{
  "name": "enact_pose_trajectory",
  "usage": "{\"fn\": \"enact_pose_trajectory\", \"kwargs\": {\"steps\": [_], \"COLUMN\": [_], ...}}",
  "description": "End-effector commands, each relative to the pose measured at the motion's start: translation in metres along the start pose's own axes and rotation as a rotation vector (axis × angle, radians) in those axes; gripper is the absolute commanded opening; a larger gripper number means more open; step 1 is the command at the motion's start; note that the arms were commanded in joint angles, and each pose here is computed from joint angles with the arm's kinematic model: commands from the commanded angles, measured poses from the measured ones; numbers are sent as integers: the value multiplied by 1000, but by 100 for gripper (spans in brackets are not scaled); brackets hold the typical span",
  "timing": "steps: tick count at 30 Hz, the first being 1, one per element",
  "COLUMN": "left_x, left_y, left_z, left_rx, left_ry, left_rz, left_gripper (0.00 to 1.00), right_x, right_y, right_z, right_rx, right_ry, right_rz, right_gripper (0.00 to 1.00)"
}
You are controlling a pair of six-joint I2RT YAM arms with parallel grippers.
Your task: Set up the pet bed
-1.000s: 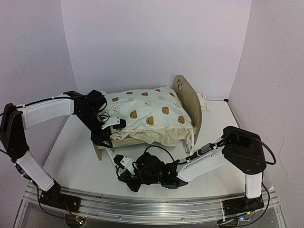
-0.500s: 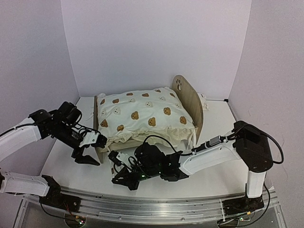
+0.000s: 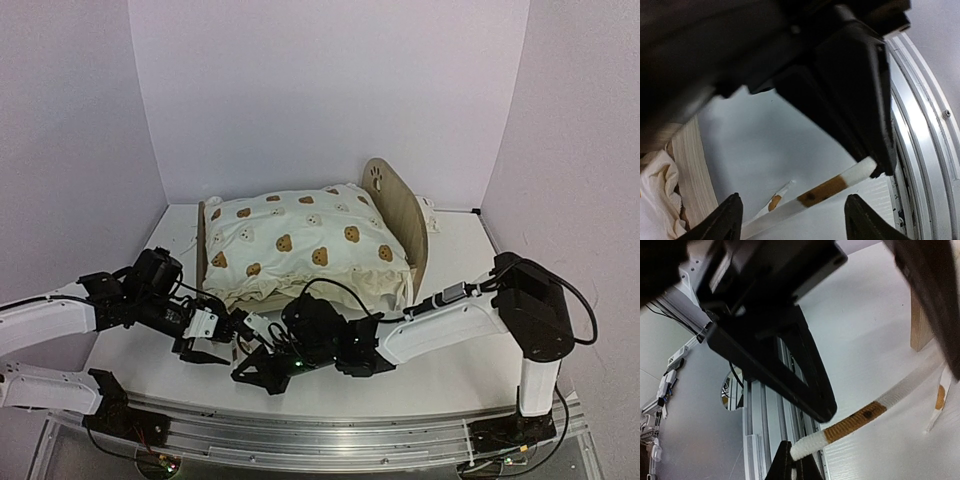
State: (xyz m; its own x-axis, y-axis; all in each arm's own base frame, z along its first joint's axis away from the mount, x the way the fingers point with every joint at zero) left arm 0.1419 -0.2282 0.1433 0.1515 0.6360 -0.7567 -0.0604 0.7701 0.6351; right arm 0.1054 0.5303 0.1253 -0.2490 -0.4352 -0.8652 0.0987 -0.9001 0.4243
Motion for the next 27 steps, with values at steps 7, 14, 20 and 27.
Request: {"fn": "enact_pose_trajectory", "kwargs": {"steps": [7,14,20,27], "left_x": [-2,-1,15,16], "left_y": [-13,-4,8,21], "left_z": [-2,18,32,42], "left_rx": [9,-104,-219,-289], "left_ry": [-76,125,354,524], "left_rz": [-71,0,129,134], "left_gripper": [32,0,0,0], "right_x": [-32,-19,20,38], "right_y": [4,13,11,-28], "right_z": [-11,-47,-94,-100], "right_rx": [-35,128,406,448], "right_ry": [-42,-121,-122,59], "right_rz": [-102,-96,27,42], "right_gripper": [0,9,40,50]}}
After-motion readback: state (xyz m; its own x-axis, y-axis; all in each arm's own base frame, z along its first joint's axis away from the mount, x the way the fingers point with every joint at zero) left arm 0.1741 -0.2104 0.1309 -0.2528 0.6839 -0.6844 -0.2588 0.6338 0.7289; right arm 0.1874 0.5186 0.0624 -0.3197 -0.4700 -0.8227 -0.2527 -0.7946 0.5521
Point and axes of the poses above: each gripper's point midway between its finger pads, its own y axis back along the fingers, its own z axis along the line the jaws close on, x = y × z, the point moved 2 cm from there along y, back along the fingers, and after that the axes turned 15 degrees about y, right-handed, at the moved point
